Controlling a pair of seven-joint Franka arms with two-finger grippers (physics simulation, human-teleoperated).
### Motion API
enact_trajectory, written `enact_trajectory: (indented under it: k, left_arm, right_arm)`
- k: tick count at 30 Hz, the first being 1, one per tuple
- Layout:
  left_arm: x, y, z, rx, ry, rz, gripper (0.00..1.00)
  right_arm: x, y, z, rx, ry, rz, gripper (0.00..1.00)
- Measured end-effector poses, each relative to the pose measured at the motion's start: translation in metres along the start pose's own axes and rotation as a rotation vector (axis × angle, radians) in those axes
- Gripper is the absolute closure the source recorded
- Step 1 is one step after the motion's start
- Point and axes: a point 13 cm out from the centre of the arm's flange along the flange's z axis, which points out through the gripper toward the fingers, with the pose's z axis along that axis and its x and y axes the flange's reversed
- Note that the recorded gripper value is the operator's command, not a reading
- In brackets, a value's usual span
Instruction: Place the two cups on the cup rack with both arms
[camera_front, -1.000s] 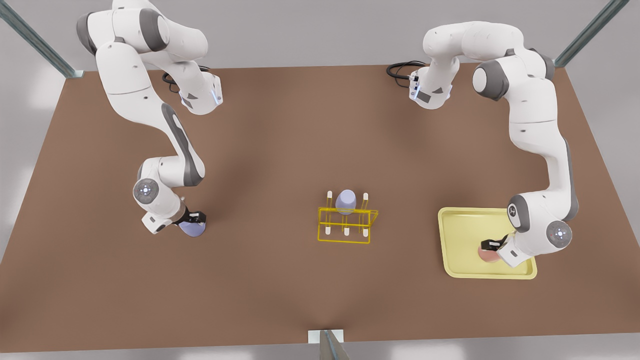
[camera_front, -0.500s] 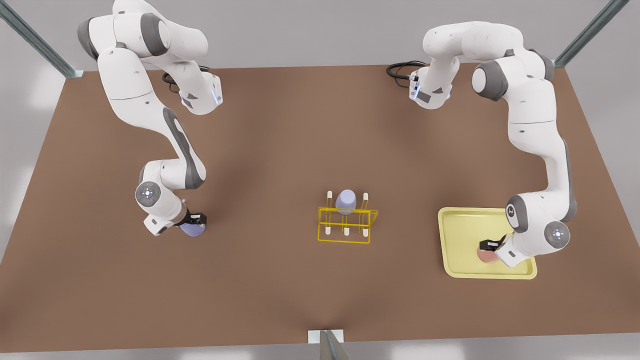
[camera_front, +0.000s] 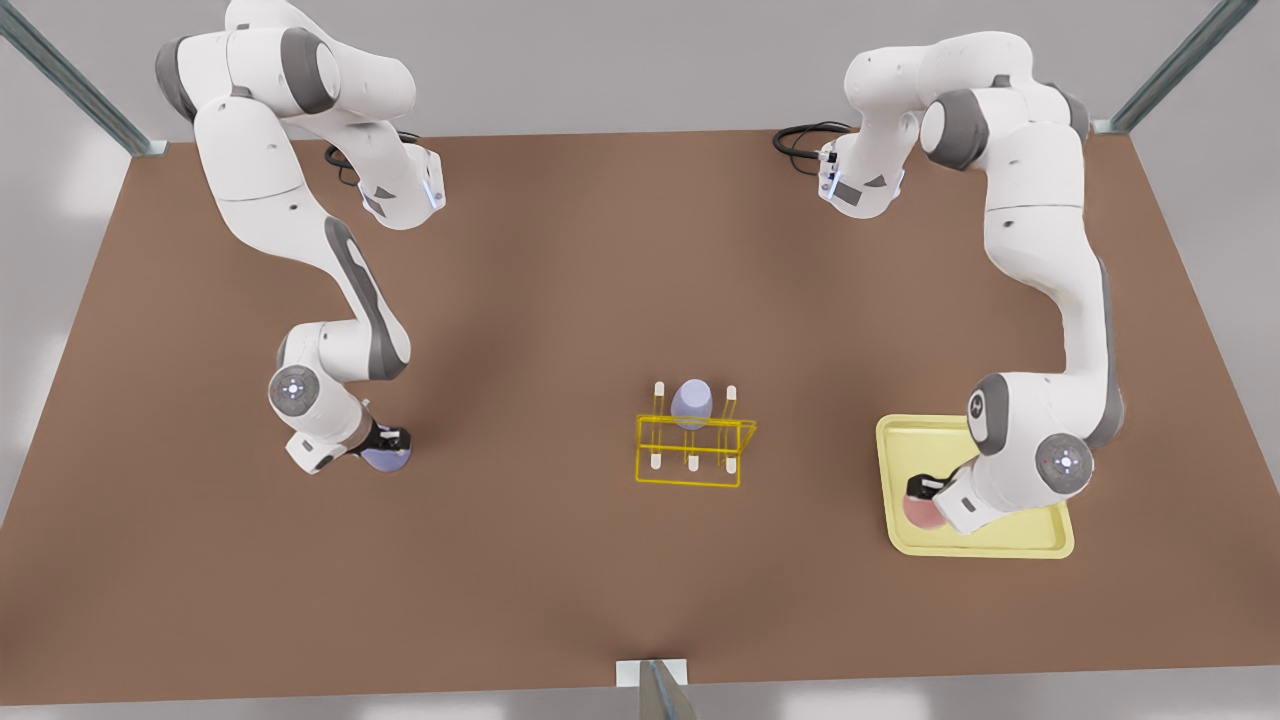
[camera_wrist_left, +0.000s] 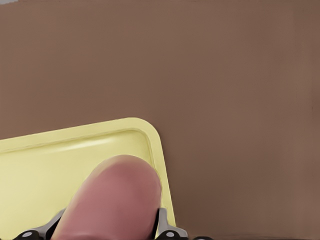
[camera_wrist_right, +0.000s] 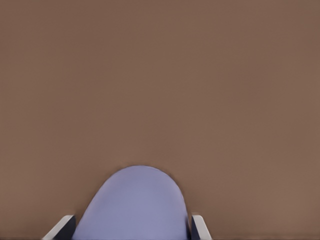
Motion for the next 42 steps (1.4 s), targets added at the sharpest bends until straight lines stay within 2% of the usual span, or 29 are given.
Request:
enact_trajectory:
  k: [5,8,21,22,23,29,31,34,36,38,42]
  left_arm:
    - [-0.04,-0.144,-0.068,0.097,-0.091,0.021,0.17]
    - [-0.043,-0.211,-0.093,0.129,-0.104,-0.015,0.16]
    - [-0.012,-0.314,-0.051,0.143,0.029,-0.279,0.15]
    - [-0.011,-0.318,-0.045,0.142,0.038,-0.296,0.0]
    - [-0.01,-0.32,-0.039,0.142,0.044,-0.314,0.0]
    - [-0.016,-0.313,-0.043,0.143,0.033,-0.421,0.0]
    - [-0.037,-0.264,-0.088,0.164,-0.028,-0.504,0.0]
    - [-0.043,-0.117,-0.196,0.184,-0.145,-0.69,0.0]
    - [0.007,-0.058,-0.242,0.106,-0.125,-0.71,0.0]
    - [0.079,-0.068,-0.252,-0.025,-0.049,-0.618,0.0]
    - [0.127,-0.073,-0.25,-0.083,0.069,-0.495,0.0]
  right_arm:
    - [0.0,0.0,0.001,-0.002,0.003,-0.011,0.14]
    - [0.0,0.0,-0.001,-0.003,0.007,-0.018,0.16]
    - [-0.012,0.007,-0.015,-0.015,-0.001,-0.059,0.16]
    - [-0.015,0.014,-0.019,-0.025,-0.006,-0.064,0.16]
    - [-0.018,0.026,-0.024,-0.045,-0.014,-0.066,0.16]
    - [-0.044,0.114,-0.071,-0.199,-0.083,-0.088,0.16]
    - [-0.05,0.154,-0.089,-0.277,-0.096,-0.085,0.16]
    - [-0.062,0.203,-0.127,-0.386,-0.11,-0.074,0.16]
    - [-0.064,0.242,-0.148,-0.462,-0.108,-0.073,0.16]
    - [-0.063,0.286,-0.157,-0.534,-0.091,-0.08,0.16]
    - [-0.06,0.343,-0.165,-0.637,-0.061,-0.083,0.16]
